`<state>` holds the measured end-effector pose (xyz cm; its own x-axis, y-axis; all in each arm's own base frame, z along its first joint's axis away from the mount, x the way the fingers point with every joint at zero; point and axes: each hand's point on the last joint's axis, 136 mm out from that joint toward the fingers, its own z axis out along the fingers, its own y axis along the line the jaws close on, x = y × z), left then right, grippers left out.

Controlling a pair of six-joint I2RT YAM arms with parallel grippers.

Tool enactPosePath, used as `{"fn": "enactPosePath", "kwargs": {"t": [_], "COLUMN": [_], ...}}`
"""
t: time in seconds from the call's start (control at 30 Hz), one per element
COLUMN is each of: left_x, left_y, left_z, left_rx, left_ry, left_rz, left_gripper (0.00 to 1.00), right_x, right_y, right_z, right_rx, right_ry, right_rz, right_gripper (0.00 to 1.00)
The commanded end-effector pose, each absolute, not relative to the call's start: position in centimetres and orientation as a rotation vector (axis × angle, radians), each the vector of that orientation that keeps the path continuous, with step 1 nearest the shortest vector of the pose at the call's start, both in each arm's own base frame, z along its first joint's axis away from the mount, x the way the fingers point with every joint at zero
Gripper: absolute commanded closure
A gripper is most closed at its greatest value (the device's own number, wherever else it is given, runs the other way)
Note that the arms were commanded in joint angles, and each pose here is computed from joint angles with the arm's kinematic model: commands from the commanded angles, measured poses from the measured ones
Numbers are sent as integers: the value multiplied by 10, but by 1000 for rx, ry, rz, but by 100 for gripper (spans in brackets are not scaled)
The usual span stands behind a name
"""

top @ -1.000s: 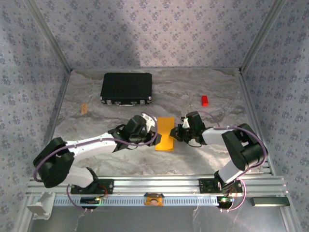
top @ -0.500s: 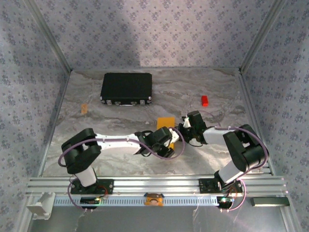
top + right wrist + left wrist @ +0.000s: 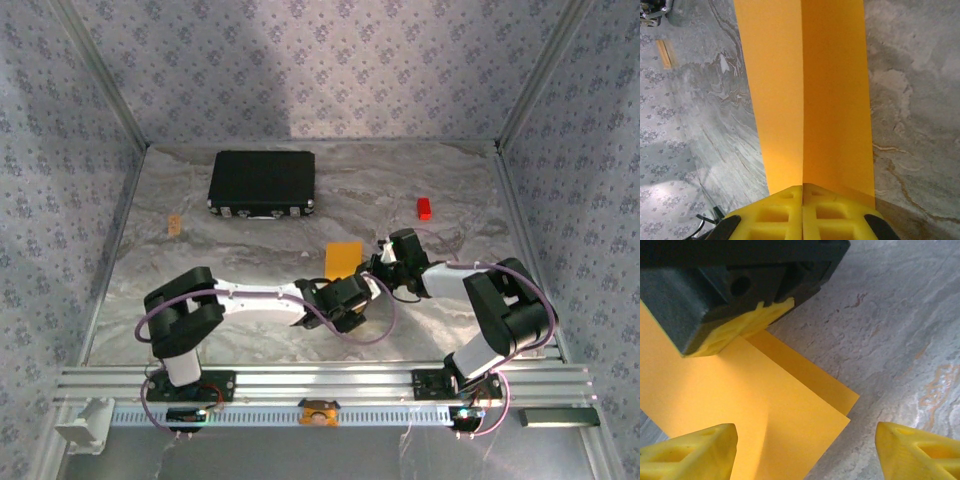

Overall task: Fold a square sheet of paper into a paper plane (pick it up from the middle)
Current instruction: Rotate the square sheet of paper at the center of the table.

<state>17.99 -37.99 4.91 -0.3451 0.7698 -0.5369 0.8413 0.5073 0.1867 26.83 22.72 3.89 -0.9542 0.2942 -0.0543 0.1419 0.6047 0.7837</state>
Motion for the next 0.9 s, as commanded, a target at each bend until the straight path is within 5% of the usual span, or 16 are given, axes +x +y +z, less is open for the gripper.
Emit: {"fn": "enactPosePath", "kwargs": {"t": [0.0,0.43,0.87], "left_x": [186,192,190], "left_y": [-379,-382,-382], "left_z": [50,57,62], "left_rx": [1326,1302,1284], "left_ry": [2148,2127,2120], "left_rz": [-81,-62,-98], "left_gripper": [28,42,78], "right_x": [270,270,268], "right_y": [228,226,223], "right_z": [47,46,43], "right_rx": [372,395,412], "right_ry": [2639,2635,2636], "right_rz": [1303,1303,1291], "right_gripper": [92,90,85]}}
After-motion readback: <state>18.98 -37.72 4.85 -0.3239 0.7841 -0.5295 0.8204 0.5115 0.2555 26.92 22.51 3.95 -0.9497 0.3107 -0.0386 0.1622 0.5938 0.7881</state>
